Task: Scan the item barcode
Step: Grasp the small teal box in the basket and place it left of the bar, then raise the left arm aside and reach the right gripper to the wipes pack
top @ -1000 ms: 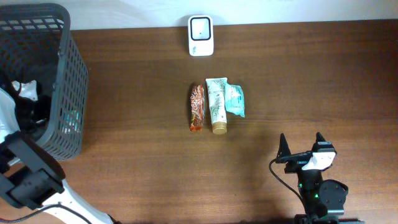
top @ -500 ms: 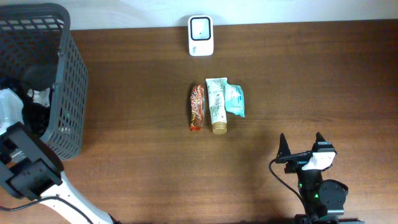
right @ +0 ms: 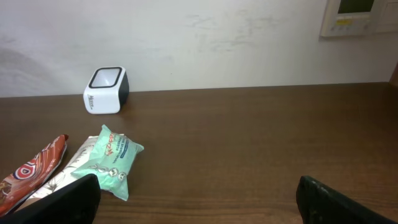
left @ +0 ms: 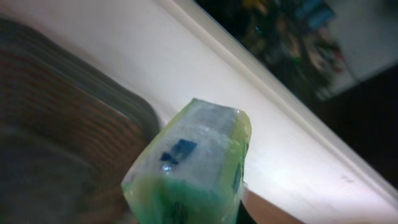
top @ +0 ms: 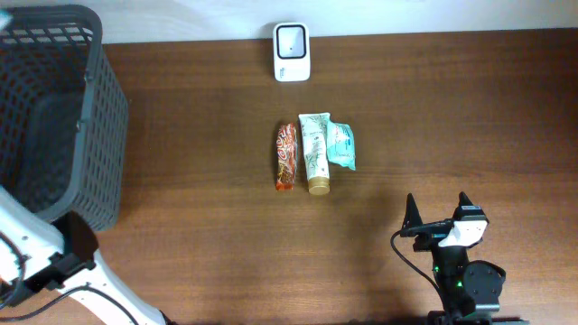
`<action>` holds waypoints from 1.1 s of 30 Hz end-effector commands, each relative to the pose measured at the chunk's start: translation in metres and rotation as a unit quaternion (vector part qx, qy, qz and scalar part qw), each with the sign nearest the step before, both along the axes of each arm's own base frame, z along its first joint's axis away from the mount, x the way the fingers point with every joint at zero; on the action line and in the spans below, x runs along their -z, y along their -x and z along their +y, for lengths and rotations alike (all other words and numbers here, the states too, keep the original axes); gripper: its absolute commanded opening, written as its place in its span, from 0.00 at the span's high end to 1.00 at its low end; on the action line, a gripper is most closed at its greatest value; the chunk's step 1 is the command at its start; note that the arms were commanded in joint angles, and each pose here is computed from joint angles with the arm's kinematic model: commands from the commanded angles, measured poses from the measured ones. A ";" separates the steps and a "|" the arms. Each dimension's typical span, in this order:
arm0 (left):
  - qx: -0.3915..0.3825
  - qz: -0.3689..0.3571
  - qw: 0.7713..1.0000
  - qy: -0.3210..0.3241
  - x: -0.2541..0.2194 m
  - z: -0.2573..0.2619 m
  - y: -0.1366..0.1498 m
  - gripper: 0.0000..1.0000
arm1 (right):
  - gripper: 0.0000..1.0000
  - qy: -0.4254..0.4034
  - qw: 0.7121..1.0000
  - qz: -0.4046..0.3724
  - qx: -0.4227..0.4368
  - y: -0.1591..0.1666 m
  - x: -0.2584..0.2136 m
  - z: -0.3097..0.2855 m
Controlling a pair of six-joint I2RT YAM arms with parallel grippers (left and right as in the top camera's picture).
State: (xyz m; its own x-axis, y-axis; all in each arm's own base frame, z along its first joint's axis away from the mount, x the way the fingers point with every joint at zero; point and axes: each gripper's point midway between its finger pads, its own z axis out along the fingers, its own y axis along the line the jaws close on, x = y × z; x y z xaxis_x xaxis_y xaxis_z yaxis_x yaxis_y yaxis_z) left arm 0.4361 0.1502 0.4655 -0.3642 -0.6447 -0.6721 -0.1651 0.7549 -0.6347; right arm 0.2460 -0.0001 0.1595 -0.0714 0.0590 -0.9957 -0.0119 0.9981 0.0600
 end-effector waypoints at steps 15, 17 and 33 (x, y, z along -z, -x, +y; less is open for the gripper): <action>0.176 0.469 0.825 -0.261 0.331 -0.297 0.019 0.96 | 0.01 -0.003 1.000 0.001 -0.009 0.000 0.002 0.004; 0.188 0.491 0.809 -0.264 0.368 -0.302 0.031 0.90 | 0.01 -0.003 1.000 0.001 -0.009 0.000 0.002 0.004; 0.078 0.149 0.969 -0.178 0.058 -0.221 0.005 0.01 | 0.01 -0.003 1.000 0.001 -0.009 0.000 0.002 0.004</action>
